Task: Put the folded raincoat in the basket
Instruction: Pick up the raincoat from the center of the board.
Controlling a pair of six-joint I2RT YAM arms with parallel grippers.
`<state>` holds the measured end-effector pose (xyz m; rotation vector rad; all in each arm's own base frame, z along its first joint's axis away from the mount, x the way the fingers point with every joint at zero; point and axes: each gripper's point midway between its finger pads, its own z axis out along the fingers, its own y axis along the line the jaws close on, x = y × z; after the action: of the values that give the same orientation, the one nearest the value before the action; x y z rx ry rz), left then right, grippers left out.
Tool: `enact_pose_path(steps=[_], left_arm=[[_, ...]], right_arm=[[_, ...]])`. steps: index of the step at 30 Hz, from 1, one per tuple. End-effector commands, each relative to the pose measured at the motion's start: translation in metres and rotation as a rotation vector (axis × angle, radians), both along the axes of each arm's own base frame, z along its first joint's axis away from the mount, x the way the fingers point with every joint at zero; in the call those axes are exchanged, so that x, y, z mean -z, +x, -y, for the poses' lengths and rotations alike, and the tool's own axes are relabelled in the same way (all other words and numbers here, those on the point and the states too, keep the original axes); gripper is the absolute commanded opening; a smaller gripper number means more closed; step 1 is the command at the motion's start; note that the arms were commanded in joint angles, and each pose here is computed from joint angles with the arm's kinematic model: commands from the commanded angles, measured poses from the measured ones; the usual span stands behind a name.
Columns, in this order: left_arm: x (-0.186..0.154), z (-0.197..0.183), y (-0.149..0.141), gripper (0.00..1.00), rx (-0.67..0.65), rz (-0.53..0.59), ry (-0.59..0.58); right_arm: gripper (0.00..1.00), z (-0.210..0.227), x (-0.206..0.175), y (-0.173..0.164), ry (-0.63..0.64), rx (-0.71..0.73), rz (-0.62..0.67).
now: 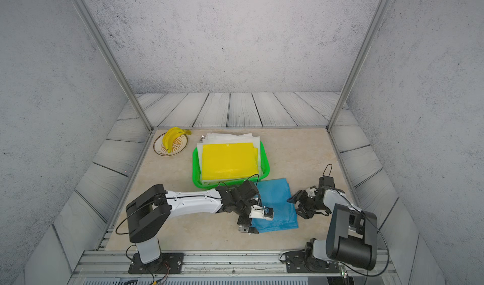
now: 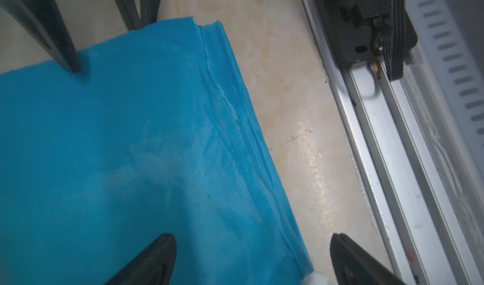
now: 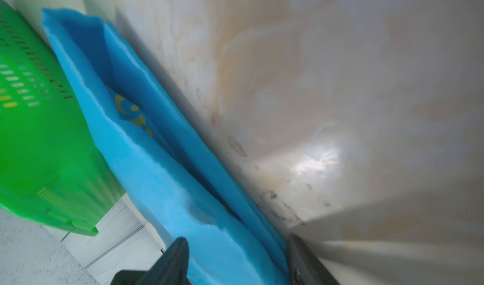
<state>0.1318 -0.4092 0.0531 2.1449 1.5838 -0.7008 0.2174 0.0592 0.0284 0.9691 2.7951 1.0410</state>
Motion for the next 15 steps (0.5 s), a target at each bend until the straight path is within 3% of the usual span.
enact_pose_path(steps=[1, 10, 15], left_arm=[[0.015, -0.032, -0.016, 0.97, 0.064, -0.076, 0.07], [0.02, -0.1, -0.034, 0.97, 0.067, -0.168, 0.119], [0.006, -0.104, -0.03, 0.98, -0.008, -0.256, 0.061]], right_arm=[[0.64, -0.017, 0.013, -0.032, -0.018, -0.093, -0.101], [0.65, -0.052, 0.011, -0.048, 0.016, -0.247, -0.112], [0.65, -0.05, 0.001, -0.058, -0.077, -0.324, -0.151]])
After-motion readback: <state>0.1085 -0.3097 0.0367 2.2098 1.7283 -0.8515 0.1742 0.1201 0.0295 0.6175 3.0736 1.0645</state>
